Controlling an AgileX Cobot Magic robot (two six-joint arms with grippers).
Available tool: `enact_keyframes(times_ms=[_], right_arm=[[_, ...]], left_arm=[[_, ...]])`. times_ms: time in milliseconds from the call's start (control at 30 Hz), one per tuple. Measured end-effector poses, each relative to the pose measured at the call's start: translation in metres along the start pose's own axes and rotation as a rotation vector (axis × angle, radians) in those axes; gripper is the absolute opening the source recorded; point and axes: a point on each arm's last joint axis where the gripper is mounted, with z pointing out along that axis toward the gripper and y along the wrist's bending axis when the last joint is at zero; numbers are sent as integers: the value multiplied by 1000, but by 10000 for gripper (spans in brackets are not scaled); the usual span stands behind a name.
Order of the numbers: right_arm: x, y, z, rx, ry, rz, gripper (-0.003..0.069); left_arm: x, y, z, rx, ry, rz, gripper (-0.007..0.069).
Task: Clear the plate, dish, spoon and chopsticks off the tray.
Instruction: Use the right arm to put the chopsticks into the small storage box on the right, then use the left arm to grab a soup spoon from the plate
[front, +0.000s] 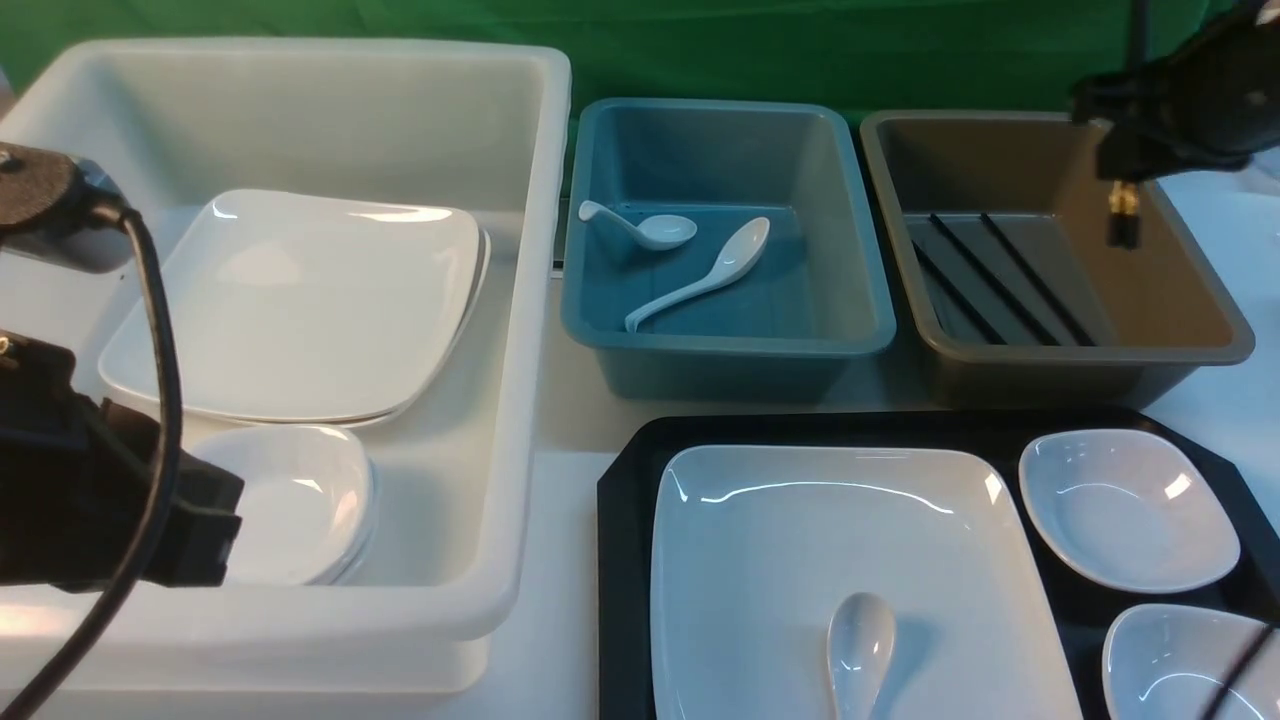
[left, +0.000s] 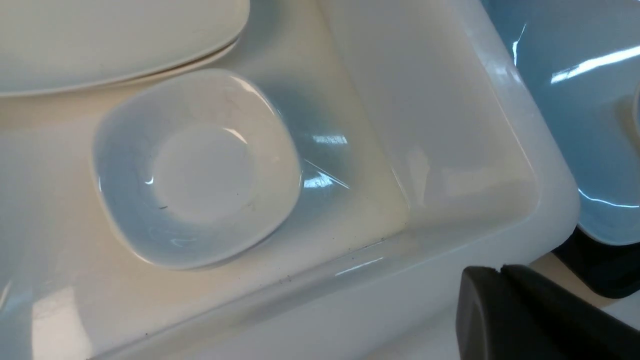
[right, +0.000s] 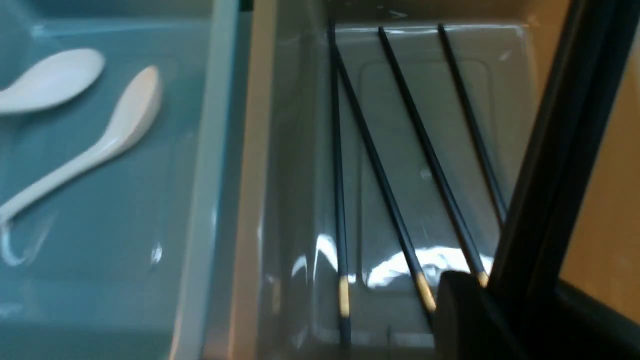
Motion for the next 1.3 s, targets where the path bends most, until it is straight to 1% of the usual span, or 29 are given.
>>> enact_keyframes(times_ms=[33,67,133,267,433,567,633,667,700,733,767,833,867,933,967,1000,1033,1067,1100,1133,1167,1200,1233,1300], right_arm=[[-3,-1,21,3,25,2,160],[-3,-1,24,3,28,3,160],[-1,-3,60,7,61,20,160],[9,-5,99,13,96,32,160],[20,-8,127,19,136,36,160],[26,-9,135,22,169,37,160],[28,-9,134,23,190,37,192],[28,-9,133,24,206,37,238],[28,-9,132,24,208,37,246],[30,-8,130,26,238,35,301],[30,-8,129,26,241,34,316],[28,-8,120,25,287,10,378],[26,-7,113,25,304,0,393],[22,-6,102,24,323,-18,394],[18,-5,91,21,323,-28,382],[11,-4,70,17,305,-42,333],[4,-2,45,13,271,-54,255],[4,-2,45,13,271,-54,255],[-4,1,8,8,206,-69,148],[-5,1,3,7,198,-69,137],[-9,3,-25,4,156,-72,74],[-10,4,-45,2,131,-74,59],[-9,5,-74,-1,101,-90,41],[-3,6,-123,-5,63,-105,31]], left_arm=[[0,0,0,1,4,0,1],[0,0,0,1,4,0,1],[1,0,0,2,10,-1,1],[1,0,0,2,12,-1,1],[1,0,0,2,13,-1,1],[1,0,0,3,13,-1,1],[1,0,0,3,13,-1,1],[1,0,0,3,13,-2,1],[1,0,0,3,13,-2,1],[1,0,0,3,14,-2,1],[1,0,0,3,14,-2,1],[0,0,0,2,32,-1,1],[-2,0,1,-1,52,1,1],[-6,0,-1,-1,60,2,1],[-12,0,-1,-2,63,3,1],[-22,-2,-4,1,55,13,1],[-34,-5,-7,10,37,31,1],[-34,-6,-6,12,42,33,1],[-48,-12,-7,26,35,65,1],[-51,-13,-8,29,28,67,1],[-62,-23,-4,47,38,102,1],[-66,-28,-1,53,45,115,1],[-73,-41,9,66,73,156,1],[-80,-65,28,75,122,206,1]])
